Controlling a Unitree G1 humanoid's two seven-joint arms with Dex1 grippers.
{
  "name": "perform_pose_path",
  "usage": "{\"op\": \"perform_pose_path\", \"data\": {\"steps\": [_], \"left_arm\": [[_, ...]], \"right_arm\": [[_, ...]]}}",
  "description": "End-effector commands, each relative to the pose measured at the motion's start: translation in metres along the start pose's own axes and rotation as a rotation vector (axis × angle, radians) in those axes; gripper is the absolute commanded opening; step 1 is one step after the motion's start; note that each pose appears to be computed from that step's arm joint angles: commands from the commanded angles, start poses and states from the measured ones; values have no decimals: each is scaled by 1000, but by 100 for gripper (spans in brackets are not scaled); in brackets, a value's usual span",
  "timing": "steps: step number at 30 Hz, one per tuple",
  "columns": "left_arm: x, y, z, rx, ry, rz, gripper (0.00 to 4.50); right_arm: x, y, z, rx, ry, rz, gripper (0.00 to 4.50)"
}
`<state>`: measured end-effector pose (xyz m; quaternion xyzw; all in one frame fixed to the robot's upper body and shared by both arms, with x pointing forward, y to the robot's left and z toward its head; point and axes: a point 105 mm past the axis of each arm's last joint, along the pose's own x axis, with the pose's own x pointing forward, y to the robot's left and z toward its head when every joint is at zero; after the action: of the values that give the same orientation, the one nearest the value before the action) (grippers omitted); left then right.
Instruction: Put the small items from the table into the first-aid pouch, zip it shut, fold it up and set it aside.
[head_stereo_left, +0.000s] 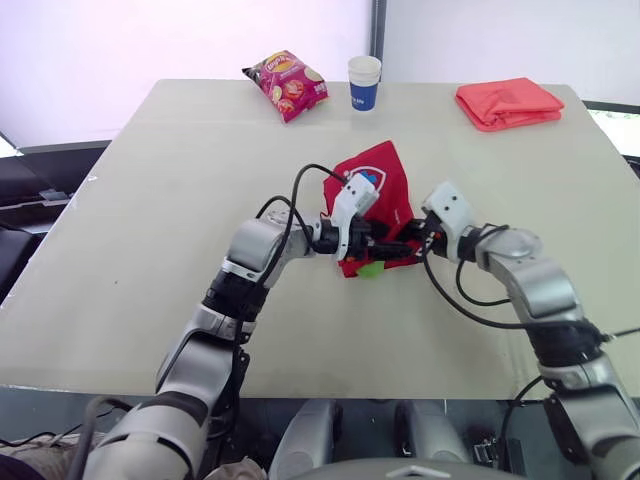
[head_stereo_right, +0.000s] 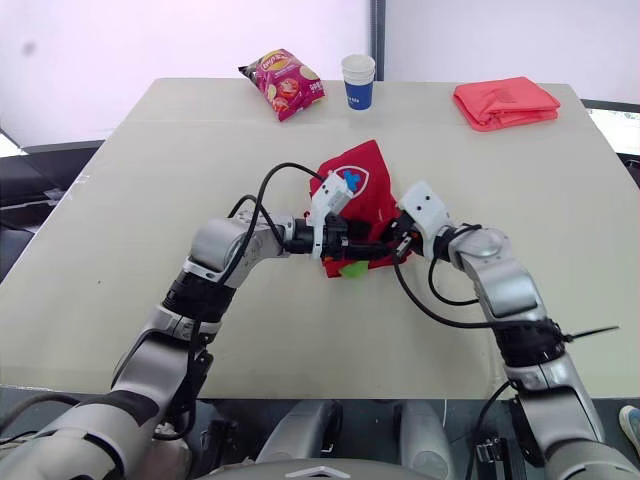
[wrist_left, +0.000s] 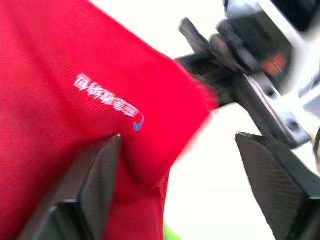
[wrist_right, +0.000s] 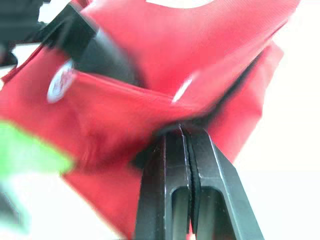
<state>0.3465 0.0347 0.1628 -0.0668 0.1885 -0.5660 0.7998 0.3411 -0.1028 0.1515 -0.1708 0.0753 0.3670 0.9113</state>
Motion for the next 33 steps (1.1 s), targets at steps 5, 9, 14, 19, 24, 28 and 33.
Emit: {"op": "perform_pose_path", "data": {"steps": [5, 9, 14, 19, 24, 28, 33], "left_arm": [[-23, -2, 55, -146, -329, -68, 315], [-8, 14, 67, -101, -373, 40, 178], [6, 37, 73, -29, -455, 196, 2], [-32, 33, 89, -69, -738, 204, 2], [-66, 39, 84, -65, -829, 362, 2], [-80, 54, 65, -30, -784, 546, 2], [-61, 56, 48, -124, -760, 560, 2]], "right_arm": [[-39, -13, 29, 59, -122, -205, 0], [-47, -17, 38, 105, -188, -249, 0], [-52, -19, 45, 99, -215, -275, 0], [-52, -14, 47, 85, -216, -264, 0], [-52, -11, 45, 94, -210, -255, 0], [-53, -2, 45, 84, -217, -190, 0], [-53, 5, 41, 82, -195, -129, 0]]}}
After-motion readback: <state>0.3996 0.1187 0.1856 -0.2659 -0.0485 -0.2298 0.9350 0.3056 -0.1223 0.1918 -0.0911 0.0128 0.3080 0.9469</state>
